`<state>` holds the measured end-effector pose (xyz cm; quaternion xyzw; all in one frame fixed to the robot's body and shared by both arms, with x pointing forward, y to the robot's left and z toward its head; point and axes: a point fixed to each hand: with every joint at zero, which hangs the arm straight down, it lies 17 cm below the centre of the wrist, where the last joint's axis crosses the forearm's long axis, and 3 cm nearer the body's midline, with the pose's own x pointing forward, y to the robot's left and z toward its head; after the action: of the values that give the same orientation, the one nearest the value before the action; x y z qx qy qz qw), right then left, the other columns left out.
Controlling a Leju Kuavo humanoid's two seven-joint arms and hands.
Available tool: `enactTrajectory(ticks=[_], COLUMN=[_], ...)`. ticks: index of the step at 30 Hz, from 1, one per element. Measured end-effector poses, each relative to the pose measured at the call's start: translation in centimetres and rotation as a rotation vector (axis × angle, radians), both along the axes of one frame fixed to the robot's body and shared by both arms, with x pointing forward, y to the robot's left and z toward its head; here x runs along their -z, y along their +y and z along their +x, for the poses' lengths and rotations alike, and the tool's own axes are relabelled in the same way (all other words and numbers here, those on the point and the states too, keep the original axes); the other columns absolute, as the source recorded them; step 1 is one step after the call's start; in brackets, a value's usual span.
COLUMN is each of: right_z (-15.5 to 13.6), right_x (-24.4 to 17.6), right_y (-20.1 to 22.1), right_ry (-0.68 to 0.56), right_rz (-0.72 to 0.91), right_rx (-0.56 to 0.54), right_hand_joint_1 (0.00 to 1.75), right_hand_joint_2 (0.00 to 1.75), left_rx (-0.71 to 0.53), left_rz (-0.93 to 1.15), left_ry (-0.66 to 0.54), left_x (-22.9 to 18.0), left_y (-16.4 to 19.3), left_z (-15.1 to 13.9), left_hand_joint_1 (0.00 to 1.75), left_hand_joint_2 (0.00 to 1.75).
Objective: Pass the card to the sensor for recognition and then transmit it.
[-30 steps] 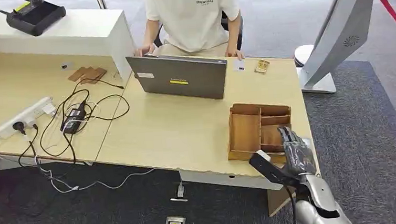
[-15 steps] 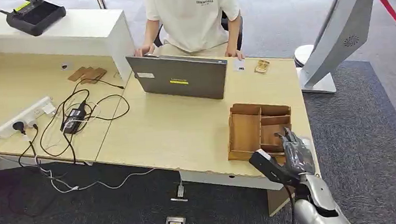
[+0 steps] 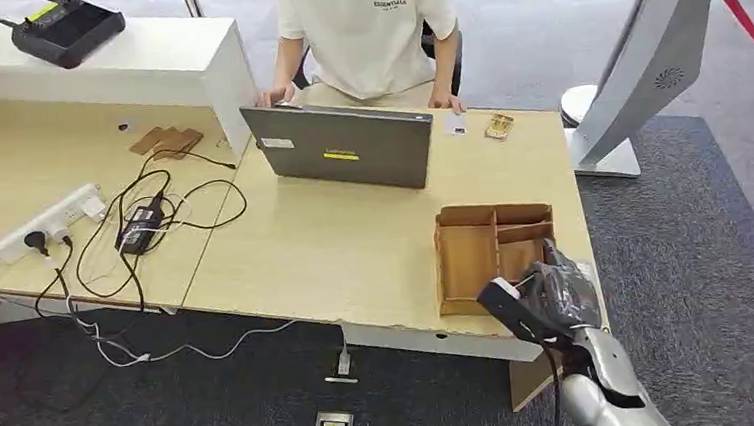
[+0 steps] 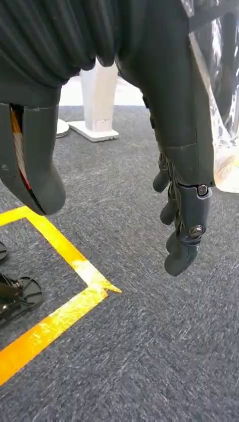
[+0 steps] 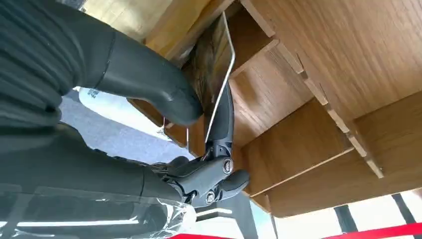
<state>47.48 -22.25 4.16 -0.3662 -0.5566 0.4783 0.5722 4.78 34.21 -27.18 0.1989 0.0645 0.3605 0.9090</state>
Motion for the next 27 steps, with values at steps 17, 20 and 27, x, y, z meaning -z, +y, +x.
enactTrajectory(ticks=[17, 20, 27], right_z=[1.7, 2.6, 4.8], right_x=[-4.4, -7.8, -18.3], right_y=[-1.6, -2.2, -3.2], right_ry=[-0.128, -0.2, -0.402], right_rz=[0.017, 0.022, 0.042], right_rx=[0.053, 0.06, 0.06], right_hand_joint_1=[1.75, 1.75, 1.75], right_hand_joint_2=[1.75, 1.75, 1.75], left_rx=[0.041, 0.051, 0.068], left_rz=[0.014, 0.019, 0.029], left_ry=[-0.014, -0.015, -0.013], left_x=[0.0, 0.0, -0.1], left_y=[1.3, 1.6, 2.0], left_z=[0.3, 0.3, 0.1], left_hand_joint_1=[0.0, 0.0, 0.0], left_hand_joint_2=[1.75, 1.75, 1.75])
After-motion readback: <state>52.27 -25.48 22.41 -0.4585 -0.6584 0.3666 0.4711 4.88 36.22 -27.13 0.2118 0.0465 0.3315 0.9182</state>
